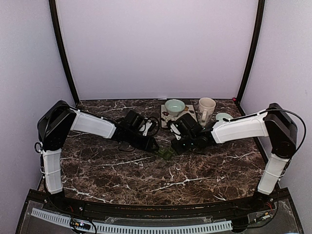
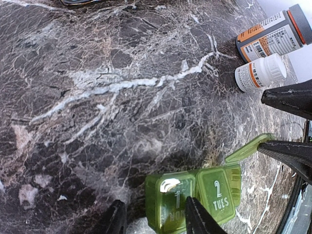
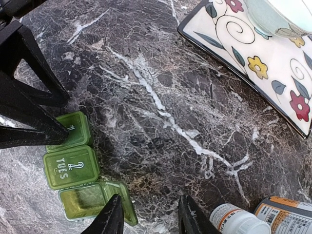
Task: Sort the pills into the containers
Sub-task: Open the lid of the pill container.
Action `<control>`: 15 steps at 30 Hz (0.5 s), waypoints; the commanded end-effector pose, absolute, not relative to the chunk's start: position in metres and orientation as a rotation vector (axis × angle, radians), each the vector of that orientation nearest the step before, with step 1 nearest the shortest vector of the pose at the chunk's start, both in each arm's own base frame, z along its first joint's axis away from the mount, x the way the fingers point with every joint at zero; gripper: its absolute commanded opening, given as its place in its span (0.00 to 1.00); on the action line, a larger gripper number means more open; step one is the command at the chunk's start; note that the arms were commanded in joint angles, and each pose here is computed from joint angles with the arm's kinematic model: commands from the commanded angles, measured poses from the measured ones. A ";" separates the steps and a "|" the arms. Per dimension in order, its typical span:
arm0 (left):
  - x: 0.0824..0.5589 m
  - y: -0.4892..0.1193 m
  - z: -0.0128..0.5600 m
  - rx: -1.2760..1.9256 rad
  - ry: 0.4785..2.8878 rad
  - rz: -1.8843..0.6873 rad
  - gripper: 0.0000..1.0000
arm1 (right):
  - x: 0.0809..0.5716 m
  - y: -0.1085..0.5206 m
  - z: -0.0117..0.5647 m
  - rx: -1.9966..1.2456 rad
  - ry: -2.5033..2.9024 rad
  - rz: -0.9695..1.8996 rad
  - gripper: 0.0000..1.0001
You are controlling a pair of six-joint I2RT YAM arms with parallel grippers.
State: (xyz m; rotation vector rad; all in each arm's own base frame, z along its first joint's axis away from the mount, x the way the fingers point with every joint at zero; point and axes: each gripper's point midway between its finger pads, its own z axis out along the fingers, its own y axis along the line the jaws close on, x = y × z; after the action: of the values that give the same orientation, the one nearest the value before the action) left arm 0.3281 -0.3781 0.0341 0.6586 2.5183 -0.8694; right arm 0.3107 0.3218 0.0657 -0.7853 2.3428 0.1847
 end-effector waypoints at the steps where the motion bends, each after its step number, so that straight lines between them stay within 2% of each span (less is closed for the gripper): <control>1: 0.311 -0.364 0.020 0.683 2.601 -0.815 0.42 | 0.324 0.325 0.078 -0.762 2.312 0.175 0.39; 15: 0.312 -0.365 0.020 0.685 2.599 -0.816 0.42 | 0.323 0.317 0.055 -0.782 2.353 0.103 0.39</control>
State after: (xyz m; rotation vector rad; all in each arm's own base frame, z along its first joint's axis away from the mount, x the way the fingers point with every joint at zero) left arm 0.3279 -0.3782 0.0342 0.6597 2.5182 -0.8706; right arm 0.3162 0.3199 0.0571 -0.7879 2.3561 0.1434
